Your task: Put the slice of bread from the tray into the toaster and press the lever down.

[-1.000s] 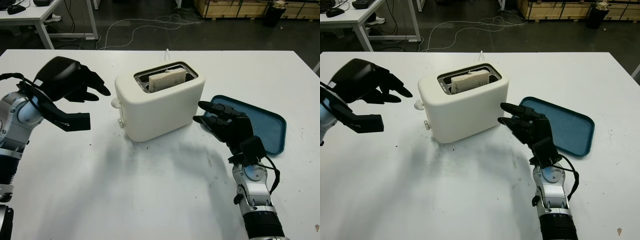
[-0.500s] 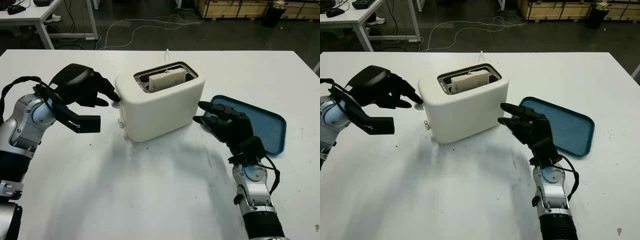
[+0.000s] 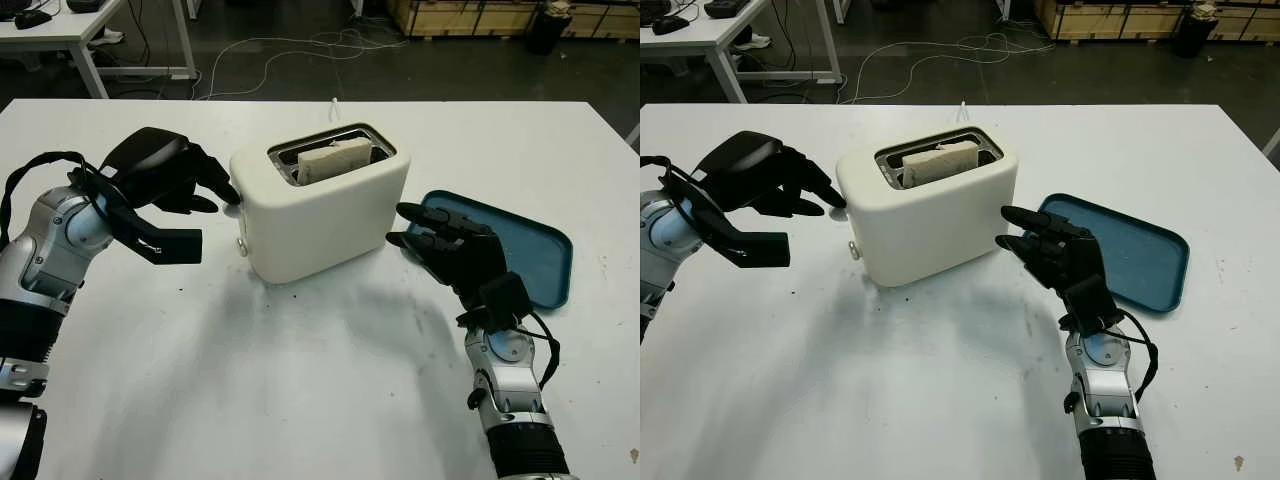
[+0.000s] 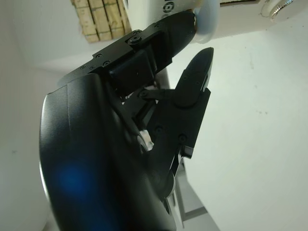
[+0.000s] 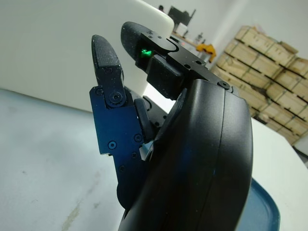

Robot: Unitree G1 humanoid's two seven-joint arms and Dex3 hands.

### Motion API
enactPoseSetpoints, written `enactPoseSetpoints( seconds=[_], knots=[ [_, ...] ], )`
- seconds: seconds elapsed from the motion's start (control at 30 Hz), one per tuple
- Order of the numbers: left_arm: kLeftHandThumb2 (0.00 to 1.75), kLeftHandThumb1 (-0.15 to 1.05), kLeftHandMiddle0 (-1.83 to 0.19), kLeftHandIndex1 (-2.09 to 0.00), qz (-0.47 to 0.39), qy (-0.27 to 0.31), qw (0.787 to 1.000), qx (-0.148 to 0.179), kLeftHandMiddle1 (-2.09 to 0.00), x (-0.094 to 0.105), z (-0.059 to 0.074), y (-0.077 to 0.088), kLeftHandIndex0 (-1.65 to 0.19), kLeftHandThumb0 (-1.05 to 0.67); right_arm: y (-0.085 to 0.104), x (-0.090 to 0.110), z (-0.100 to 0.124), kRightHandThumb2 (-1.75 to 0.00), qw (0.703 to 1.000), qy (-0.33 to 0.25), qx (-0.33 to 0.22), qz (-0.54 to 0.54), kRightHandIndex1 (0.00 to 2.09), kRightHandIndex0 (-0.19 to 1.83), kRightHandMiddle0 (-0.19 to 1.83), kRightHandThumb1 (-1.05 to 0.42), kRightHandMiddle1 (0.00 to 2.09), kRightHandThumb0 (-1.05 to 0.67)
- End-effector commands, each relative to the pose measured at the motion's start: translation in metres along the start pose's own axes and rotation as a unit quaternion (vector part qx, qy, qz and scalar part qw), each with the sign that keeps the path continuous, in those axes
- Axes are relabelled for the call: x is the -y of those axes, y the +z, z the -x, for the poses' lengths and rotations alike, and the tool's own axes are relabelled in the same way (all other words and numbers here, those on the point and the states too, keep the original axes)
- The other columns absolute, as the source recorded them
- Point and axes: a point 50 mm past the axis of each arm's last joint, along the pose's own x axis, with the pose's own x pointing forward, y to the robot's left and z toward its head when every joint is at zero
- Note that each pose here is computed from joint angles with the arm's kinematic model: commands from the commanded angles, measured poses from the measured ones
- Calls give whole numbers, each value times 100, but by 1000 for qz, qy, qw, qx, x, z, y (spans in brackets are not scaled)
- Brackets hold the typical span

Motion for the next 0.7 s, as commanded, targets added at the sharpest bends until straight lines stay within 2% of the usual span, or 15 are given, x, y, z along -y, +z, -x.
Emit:
enactPoseSetpoints(
  seconds=[0.0, 0.1, 0.23, 0.33, 0.4, 0.53, 0.6, 0.67],
  knots=[
    [0, 81, -87, -1, -1, -18, 1000, 3, -136, 9, -4, 2, -129, -15, 2, 1, 0, 0, 1000, -3, 4, -3, 13, 113, 103, -92, 0, -47],
    [0, 80, -92, -2, 4, -23, 1000, 18, -125, 21, -7, 4, -130, -16, 1, 1, 0, -1, 1000, -3, 4, -2, 13, 113, 103, -92, 0, -47],
    [1, 80, -92, -1, 41, -35, 998, 32, -134, 51, -13, 14, -129, -16, 1, 1, 0, 0, 1000, -2, 2, -2, 13, 113, 103, -92, 0, -48],
    [2, 83, -87, 0, 82, -49, 995, 34, -133, 78, -17, 25, -125, -16, 1, 0, 0, 0, 1000, -1, 2, -6, 13, 113, 104, -92, 0, -47],
    [2, 86, -91, 0, 113, -54, 992, 31, -116, 101, -20, 36, -124, -18, 0, 0, 0, 0, 1000, -1, 1, -7, 14, 113, 104, -91, 0, -46],
    [2, 90, -83, 0, 189, -66, 980, 7, -124, 155, -21, 64, -119, -17, -1, 0, 1, 0, 1000, 2, 0, -4, 14, 113, 104, -92, 0, -47],
    [5, 92, -80, 0, 231, -69, 970, -4, -120, 175, -19, 76, -117, -16, -1, 0, 1, 0, 1000, 2, -1, -3, 14, 113, 104, -92, 0, -47],
    [6, 92, -79, 0, 257, -72, 964, -16, -121, 186, -16, 82, -116, -14, -1, 0, 1, 0, 1000, 1, -3, -4, 14, 113, 104, -92, 0, -47]
  ],
)
